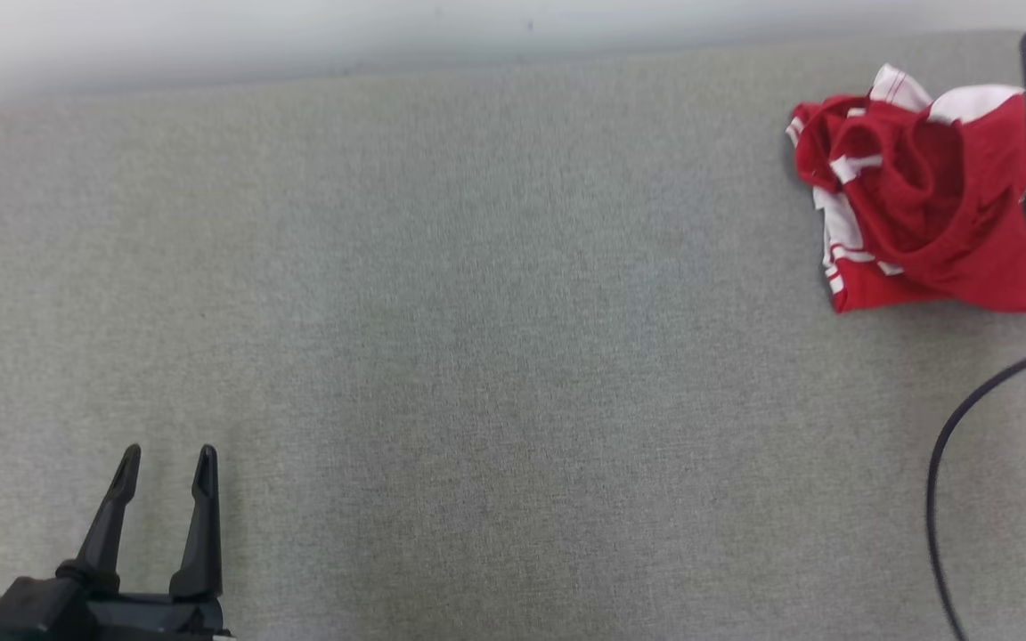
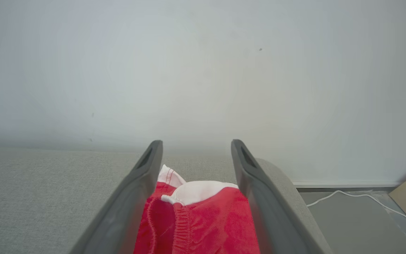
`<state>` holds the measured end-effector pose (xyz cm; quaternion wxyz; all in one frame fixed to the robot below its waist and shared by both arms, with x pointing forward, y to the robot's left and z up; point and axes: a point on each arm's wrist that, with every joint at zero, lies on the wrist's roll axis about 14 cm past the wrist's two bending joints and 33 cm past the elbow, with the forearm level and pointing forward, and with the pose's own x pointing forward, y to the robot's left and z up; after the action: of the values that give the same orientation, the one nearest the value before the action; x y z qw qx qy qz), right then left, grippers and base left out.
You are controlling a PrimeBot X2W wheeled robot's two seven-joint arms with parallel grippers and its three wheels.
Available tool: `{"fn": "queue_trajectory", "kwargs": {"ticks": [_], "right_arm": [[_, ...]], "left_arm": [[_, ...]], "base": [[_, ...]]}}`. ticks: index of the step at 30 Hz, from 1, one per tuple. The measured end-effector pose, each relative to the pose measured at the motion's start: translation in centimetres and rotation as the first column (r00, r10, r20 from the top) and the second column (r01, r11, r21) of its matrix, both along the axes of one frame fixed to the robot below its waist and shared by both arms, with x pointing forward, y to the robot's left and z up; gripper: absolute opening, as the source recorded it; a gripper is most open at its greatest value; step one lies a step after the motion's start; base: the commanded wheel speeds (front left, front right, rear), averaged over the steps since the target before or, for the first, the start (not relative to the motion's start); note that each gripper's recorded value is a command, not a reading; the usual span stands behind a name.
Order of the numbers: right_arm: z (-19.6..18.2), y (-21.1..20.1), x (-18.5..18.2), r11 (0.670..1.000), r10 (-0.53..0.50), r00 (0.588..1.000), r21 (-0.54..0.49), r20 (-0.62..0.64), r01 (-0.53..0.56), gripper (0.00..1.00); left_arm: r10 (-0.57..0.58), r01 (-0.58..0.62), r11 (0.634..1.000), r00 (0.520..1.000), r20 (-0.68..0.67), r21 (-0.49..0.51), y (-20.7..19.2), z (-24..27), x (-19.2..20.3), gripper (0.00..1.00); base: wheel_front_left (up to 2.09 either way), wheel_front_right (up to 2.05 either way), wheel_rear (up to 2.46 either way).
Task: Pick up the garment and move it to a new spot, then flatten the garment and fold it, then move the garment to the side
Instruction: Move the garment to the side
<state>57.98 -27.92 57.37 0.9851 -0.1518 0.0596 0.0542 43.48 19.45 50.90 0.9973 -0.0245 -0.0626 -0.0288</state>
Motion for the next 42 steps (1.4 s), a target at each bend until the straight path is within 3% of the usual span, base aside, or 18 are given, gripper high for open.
{"fn": "queue_trajectory", "kwargs": {"ticks": [6,16,25,33,38,42], "right_arm": [[1.4,2.8,-1.9,0.993,0.06,0.993,0.1,0.106,-0.071,1.0],[2.0,7.6,-5.5,0.953,0.114,0.967,0.251,0.227,-0.172,1.0],[1.6,11.6,-9.0,0.929,0.17,0.942,0.272,0.289,-0.251,1.0],[1.4,13.4,-12.2,0.907,0.155,0.928,0.324,0.338,-0.27,1.0],[0.7,15.8,-14.1,0.874,0.171,0.925,0.381,0.339,-0.302,1.0],[0.0,16.6,-15.4,0.876,0.187,0.924,0.37,0.332,-0.311,1.0]], "left_arm": [[0.021,-0.021,1.0,0.999,0.034,-0.006,0.3,1.5,-1.3,1.0],[0.051,-0.05,0.999,0.995,0.088,-0.016,0.9,3.7,-3.3,1.0],[0.073,-0.071,0.997,0.991,0.109,-0.019,1.4,4.6,-4.8,1.0],[0.091,-0.088,0.996,0.989,0.119,-0.023,1.7,5.0,-6.1,1.0],[0.102,-0.1,0.995,0.988,0.115,-0.028,2.0,4.8,-6.9,1.0],[0.116,-0.112,0.993,0.986,0.121,-0.033,2.2,5.0,-7.4,1.0]], "base": [[0.0,0.0,0.0],[0.0,0.0,0.0],[0.0,0.0,0.0],[0.0,0.0,0.0],[0.0,0.0,0.0],[0.0,0.0,0.0]]}}
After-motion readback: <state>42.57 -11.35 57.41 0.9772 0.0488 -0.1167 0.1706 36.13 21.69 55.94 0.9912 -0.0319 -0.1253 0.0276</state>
